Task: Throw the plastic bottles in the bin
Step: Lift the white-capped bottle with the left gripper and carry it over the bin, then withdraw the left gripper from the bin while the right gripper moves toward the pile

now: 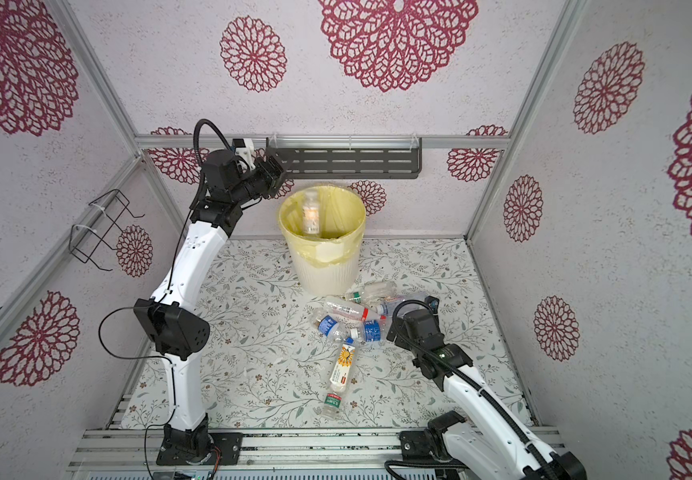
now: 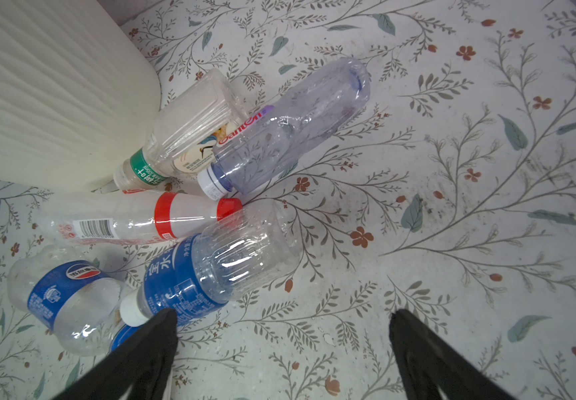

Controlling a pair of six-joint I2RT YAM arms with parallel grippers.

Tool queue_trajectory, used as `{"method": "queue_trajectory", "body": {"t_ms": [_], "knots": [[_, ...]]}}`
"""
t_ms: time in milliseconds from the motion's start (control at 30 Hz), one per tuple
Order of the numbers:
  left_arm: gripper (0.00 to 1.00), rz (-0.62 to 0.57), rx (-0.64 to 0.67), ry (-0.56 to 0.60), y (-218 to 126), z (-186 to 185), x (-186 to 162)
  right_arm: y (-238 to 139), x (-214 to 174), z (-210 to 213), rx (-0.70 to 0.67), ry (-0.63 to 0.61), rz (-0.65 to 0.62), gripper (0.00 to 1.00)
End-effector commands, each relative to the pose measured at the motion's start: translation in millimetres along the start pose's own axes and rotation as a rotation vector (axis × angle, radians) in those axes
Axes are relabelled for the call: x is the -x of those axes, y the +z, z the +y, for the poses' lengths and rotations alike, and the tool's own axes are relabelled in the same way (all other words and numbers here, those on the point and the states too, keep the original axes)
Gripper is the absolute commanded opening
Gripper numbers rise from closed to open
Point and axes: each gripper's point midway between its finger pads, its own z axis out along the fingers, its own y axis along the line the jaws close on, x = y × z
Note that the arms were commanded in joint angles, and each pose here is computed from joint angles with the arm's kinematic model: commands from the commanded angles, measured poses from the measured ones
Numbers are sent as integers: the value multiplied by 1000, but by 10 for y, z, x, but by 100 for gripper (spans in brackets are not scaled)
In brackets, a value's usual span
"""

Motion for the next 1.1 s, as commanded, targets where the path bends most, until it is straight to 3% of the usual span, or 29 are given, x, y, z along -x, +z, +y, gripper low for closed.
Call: {"method": "queue_trajectory", "body": {"t_ms": [0, 100, 433, 567, 800, 1067], "knots": [[97, 35, -91, 35, -385, -588, 25, -145, 158, 43, 24, 54, -42, 99], [97, 65, -105, 60, -626, -736, -61, -181, 179, 46, 39, 91, -58, 99], [97, 59, -62, 97, -1326, -637, -67, -184, 128, 1, 26, 217, -43, 99], [97, 84, 4, 103, -1527, -455, -121, -159, 72, 101, 97, 296, -23, 99], [97, 96, 87, 58, -1785, -14, -307, -90, -79, 34, 16, 299, 70, 99], [97, 89, 166, 27, -1946, 375, -522, -65, -178, 24, 12, 319, 104, 99]]}}
